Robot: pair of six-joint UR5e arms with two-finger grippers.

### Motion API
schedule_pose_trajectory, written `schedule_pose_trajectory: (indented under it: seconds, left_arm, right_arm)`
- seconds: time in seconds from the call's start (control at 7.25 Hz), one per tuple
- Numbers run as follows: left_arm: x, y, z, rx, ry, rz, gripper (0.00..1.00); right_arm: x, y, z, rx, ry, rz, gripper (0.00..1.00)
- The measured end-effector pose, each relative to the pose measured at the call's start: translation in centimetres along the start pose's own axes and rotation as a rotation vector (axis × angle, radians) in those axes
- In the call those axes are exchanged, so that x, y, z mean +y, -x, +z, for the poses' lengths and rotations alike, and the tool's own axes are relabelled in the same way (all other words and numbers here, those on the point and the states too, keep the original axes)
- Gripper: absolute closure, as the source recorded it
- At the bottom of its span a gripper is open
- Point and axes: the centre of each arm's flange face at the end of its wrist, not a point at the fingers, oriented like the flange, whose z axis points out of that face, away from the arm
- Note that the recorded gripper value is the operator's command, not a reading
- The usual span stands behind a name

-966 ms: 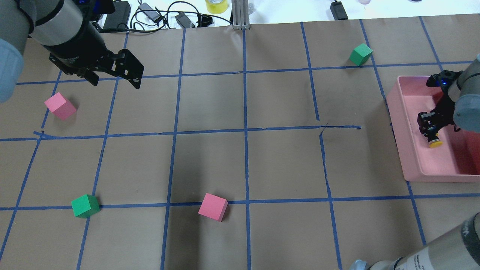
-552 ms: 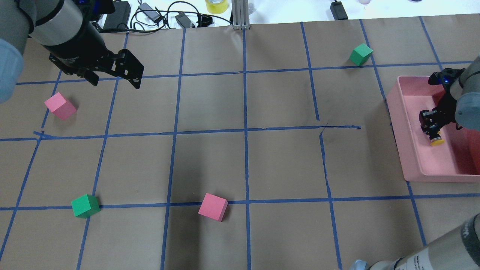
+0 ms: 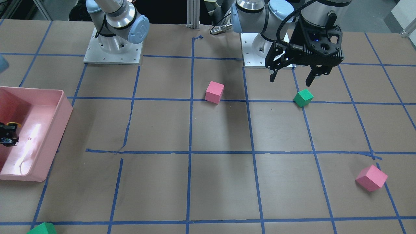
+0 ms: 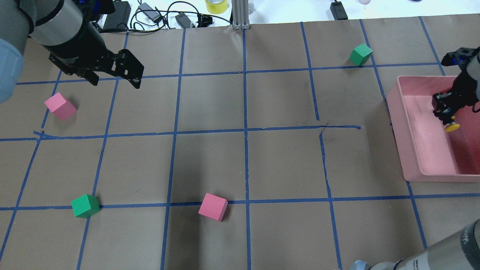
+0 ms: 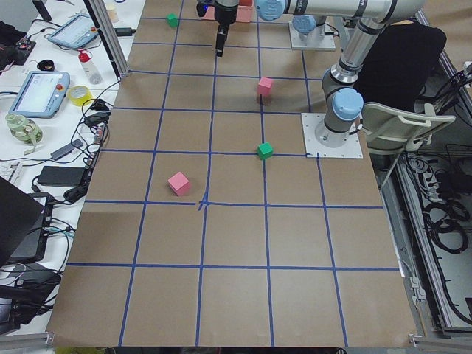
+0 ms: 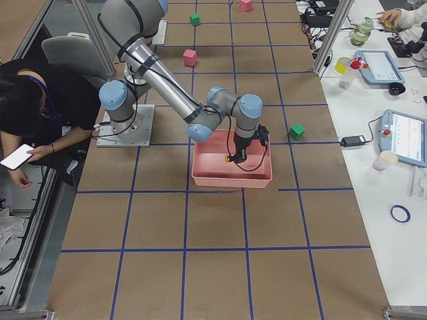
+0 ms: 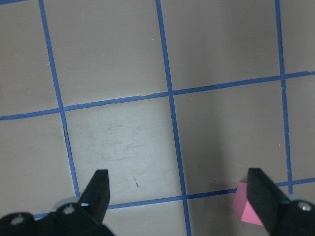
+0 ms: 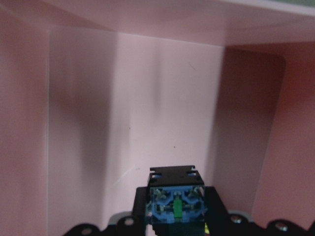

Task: Align button upright
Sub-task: 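Lift the button out of the bin and carry it to the table center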

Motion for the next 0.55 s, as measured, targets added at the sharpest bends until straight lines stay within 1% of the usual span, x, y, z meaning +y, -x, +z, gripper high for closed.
schedule_pose_trajectory:
  seconds: [0.14,0.28,0.41,0.55]
  left_arm:
    - [0.0,0.0,0.0,0.0,0.0,0.0,0.0]
    - [0.0,0.0,0.0,0.0,0.0,0.0,0.0]
    - [0.0,0.0,0.0,0.0,0.0,0.0,0.0]
    - [0.0,0.0,0.0,0.0,0.0,0.0,0.0]
  right_arm:
    - [-1.3,0.8,-3.3,0.001,-0.004,-0.021,1.0]
    - [-2.7,3.2,-6.5,0.006,-0.017,-0.047,1.0]
    - [-4.0,7.0,-9.0,0.009,-0.031,-0.067,1.0]
    - [-5.2,11.5,-10.7,0.009,-0.047,-0.084,1.0]
